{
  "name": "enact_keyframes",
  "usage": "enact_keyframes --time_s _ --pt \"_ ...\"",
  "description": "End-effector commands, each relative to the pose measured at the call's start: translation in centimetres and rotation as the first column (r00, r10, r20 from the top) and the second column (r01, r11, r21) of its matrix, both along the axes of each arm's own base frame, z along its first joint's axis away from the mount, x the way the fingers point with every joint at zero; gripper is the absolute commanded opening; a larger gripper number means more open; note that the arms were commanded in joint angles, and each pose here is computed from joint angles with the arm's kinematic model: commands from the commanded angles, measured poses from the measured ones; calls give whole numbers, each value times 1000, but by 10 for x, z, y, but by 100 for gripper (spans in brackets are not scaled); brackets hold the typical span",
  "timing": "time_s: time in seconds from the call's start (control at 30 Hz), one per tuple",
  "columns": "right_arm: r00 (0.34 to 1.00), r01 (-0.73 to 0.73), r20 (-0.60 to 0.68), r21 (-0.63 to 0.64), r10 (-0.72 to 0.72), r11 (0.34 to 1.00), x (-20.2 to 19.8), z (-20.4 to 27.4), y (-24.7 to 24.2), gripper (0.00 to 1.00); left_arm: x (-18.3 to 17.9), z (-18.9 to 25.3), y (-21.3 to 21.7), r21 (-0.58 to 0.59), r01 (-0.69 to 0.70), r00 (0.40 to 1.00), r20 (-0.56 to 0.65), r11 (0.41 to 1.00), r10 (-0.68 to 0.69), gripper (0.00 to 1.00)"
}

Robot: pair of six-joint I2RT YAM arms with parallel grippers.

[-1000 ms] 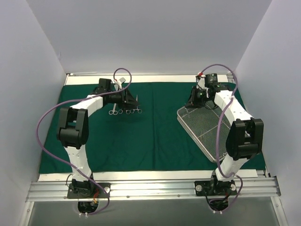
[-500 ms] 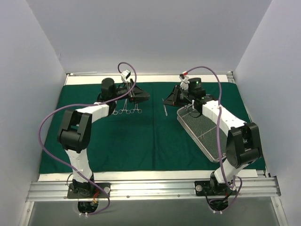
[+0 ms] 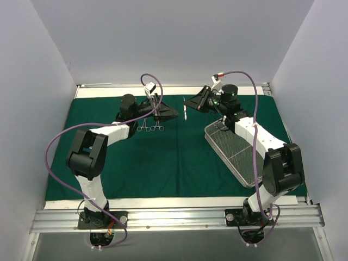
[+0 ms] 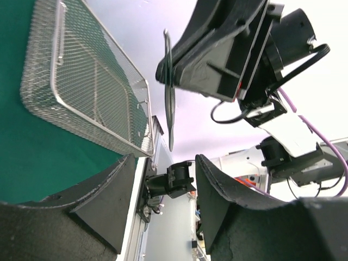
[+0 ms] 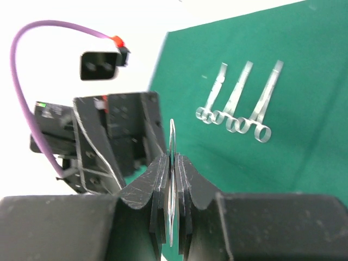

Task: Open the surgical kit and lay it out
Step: Place the medical item in the surgical kit.

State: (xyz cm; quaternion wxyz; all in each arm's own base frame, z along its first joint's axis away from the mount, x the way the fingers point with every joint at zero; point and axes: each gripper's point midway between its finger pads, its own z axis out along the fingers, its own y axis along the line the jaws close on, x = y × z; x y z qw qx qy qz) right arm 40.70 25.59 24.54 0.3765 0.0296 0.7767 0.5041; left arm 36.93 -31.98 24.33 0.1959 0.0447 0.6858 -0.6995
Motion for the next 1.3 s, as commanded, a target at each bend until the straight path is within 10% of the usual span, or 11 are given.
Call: enact_keyframes --time_s 0.0,0.63,0.93,1.13,1.27 --pt "991 -66 128 127 50 990 -12 54 9 0 -12 30 -5 -33 8 992 123 999 -4 57" --pt "988 -115 122 125 100 985 -28 53 18 0 -17 44 -22 -71 18 987 164 997 -6 47" --pt "988 -137 93 121 127 983 -27 43 21 0 -14 46 -17 -77 9 985 172 997 5 2" --pt "998 -40 52 -21 41 999 -12 30 7 58 6 11 8 145 -119 988 115 982 103 2" --pt "997 71 44 -188 -64 980 -2 20 -22 67 23 -48 66 544 -252 967 178 800 183 2"
